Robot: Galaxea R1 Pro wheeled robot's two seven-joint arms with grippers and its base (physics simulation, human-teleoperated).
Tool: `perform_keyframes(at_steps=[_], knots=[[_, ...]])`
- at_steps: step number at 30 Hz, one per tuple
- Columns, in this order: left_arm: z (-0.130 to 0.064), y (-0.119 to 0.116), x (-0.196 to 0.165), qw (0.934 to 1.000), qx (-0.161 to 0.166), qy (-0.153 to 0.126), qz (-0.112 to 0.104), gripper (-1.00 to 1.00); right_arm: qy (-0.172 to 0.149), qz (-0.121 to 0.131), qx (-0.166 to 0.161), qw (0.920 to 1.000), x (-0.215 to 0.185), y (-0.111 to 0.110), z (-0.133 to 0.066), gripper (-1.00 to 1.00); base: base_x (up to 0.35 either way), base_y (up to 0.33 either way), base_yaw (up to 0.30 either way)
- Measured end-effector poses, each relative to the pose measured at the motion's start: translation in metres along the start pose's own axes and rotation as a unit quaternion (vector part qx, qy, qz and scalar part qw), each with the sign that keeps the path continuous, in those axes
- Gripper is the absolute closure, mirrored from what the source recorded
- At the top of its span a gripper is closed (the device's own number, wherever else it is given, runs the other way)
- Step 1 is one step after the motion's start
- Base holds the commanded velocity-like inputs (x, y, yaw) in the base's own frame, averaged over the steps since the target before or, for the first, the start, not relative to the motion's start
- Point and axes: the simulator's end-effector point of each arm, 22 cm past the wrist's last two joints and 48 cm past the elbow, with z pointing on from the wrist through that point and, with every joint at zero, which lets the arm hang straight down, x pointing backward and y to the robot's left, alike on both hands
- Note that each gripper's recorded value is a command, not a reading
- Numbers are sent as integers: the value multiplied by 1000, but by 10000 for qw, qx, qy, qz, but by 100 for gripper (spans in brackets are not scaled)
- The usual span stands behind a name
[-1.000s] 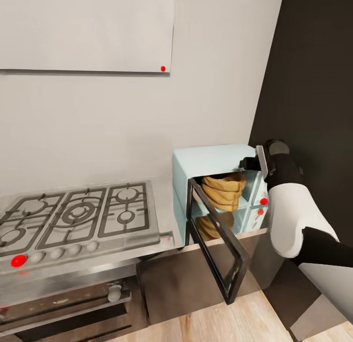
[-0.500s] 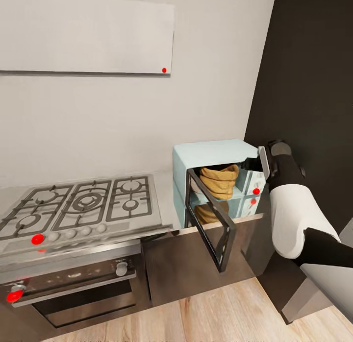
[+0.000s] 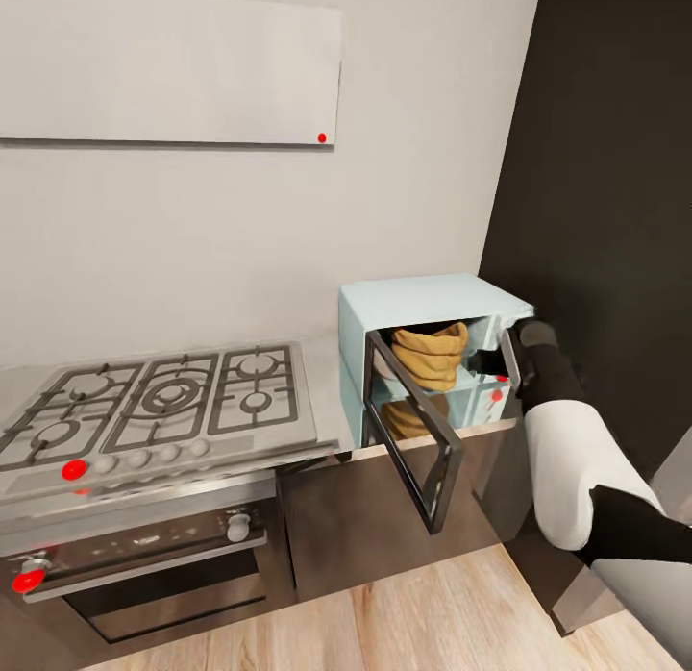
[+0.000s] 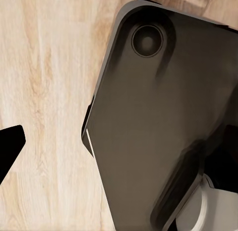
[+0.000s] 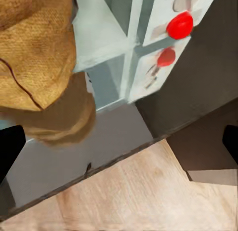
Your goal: In the kitchen, take the popcorn bag from the countertop, put it into the microwave, and heat it until the popcorn is cooked so the cooked popcorn ends up inside the bag.
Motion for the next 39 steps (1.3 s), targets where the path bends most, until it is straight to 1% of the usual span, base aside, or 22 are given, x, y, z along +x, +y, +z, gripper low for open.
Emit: perform_keyframes(at_steps=[2, 3, 4, 5, 7, 9, 10, 12, 13, 14, 15, 16, 17, 18, 20, 22, 24, 28, 30, 39], knots=[[0, 0, 0, 10000, 0, -1, 1, -100, 190, -184, 37, 9996, 27, -1, 13, -100, 0, 0, 0], [0, 0, 0, 10000, 0, 0, 0, -100, 342, -341, 36, 9988, 49, -10, 23, -100, 0, 0, 0], [0, 0, 0, 10000, 0, -1, 0, -100, 435, -371, -23, 9984, 61, -20, 29, -100, 0, 0, 0], [0, 0, 0, 10000, 1, -1, 1, -100, 501, -365, -156, 9980, 68, -29, 33, -100, 0, 0, 0], [0, 0, 0, 10000, 1, -1, 1, -100, 557, -327, -379, 9972, 74, -38, 34, -100, 0, 0, 0], [0, 0, 0, 10000, 1, -2, 4, -100, 422, -328, -626, 9966, 69, -38, 34, -100, 0, 0, 0], [0, 0, 0, 10000, 2, -2, 6, -100, 283, -367, -831, 9955, 66, -33, 35, -100, 0, 0, 0], [0, 0, 0, 10000, 2, -2, 6, -100, 150, -444, -1100, 9928, 70, -23, 37, -100, 0, 0, 0], [0, 0, 0, 10000, 1, -1, 6, -100, 39, -518, -1337, 9897, 74, -14, 39, -100, 0, 0, 0], [0, 0, 0, 10000, 0, -2, 6, -100, -153, -652, -1731, 9826, 78, 0, 38, -100, 0, 0, 0], [0, 0, 0, 10000, 0, -2, 5, -100, -266, -740, -1947, 9777, 80, 7, 37, -100, 0, 0, 0], [0, 0, 0, 10000, 1, -2, 4, -100, -437, -884, -2267, 9690, 82, 17, 33, -100, 0, 0, 0], [0, 0, 0, 10000, 1, -2, 3, -100, -557, -983, -2464, 9626, 83, 24, 31, -100, 0, 0, 0], [0, 0, 0, 10000, 1, -1, 2, -100, -757, -1120, -2727, 9525, 85, 32, 27, -100, 0, 0, 0], [0, 0, 0, 10000, 1, -1, 2, -100, -925, -1195, -2857, 9463, 84, 36, 26, -100, 0, 0, 0], [0, 0, 0, 10000, 1, -1, 1, -100, -946, -1191, -2895, 9450, 85, 37, 26, -100, 0, 0, 0], [0, 0, 0, 10000, 0, -3, 0, -100, -957, -1176, -2909, 9447, 86, 37, 26, -100, 0, 0, 0], [0, 0, 0, 10000, -3, -9, -1, -100, -967, -987, -2923, 9463, 92, 31, 29, -100, 0, 0, 0], [0, 0, -1, 10000, -1, -11, -1, -100, -944, -937, -2931, 9468, 95, 29, 31, -100, 0, 0, 0], [0, 0, -1, 10000, 2, -17, 11, -100, -939, -908, -2979, 9456, 98, 36, 31, -100, 0, 0, 0]])
